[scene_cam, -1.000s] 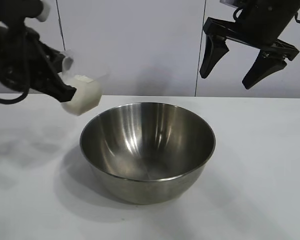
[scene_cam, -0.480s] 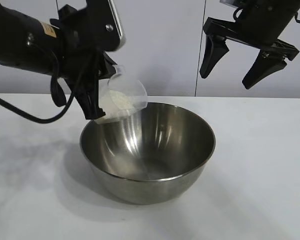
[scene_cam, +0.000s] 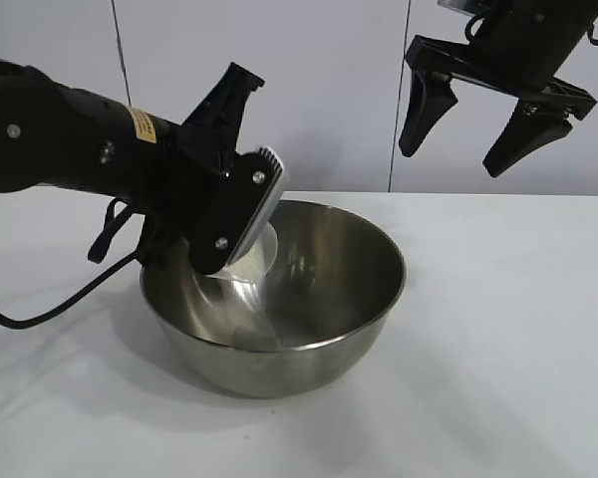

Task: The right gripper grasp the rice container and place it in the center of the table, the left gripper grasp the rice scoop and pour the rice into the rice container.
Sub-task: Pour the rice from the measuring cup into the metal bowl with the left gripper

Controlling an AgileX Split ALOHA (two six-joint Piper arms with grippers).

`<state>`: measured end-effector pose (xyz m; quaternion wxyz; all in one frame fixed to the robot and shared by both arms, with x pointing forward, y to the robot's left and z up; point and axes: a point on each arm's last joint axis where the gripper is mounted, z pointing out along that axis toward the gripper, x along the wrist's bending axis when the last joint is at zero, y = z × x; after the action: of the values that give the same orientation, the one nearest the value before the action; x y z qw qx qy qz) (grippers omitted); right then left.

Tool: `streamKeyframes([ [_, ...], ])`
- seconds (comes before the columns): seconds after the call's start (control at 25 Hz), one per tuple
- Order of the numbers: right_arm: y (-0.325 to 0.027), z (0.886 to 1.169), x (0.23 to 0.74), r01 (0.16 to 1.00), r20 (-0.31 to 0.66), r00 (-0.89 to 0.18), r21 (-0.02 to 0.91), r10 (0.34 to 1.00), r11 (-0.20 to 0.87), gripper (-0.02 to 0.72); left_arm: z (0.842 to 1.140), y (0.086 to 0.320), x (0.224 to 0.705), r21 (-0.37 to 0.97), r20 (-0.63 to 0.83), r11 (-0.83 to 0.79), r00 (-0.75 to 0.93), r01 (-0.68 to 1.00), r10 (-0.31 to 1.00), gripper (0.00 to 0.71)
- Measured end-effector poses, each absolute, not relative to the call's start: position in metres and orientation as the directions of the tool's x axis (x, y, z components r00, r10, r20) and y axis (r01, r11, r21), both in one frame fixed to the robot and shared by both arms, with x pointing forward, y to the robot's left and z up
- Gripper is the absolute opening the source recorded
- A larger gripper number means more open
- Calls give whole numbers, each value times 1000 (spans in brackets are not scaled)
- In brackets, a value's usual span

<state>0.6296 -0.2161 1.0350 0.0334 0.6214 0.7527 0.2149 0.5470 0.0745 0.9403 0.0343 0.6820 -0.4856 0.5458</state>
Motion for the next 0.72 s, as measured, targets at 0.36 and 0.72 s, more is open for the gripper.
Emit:
streamKeyframes([
  [0.36, -216, 1036, 631, 910, 206, -240, 388, 949, 146, 623, 949, 68, 546, -679, 664, -364, -323, -637, -674, 8],
  [0.72, -216, 1036, 632, 907, 198, -250, 390, 948, 157, 623, 954, 60, 540, -764, 595, -250, -499, -594, -631, 8],
])
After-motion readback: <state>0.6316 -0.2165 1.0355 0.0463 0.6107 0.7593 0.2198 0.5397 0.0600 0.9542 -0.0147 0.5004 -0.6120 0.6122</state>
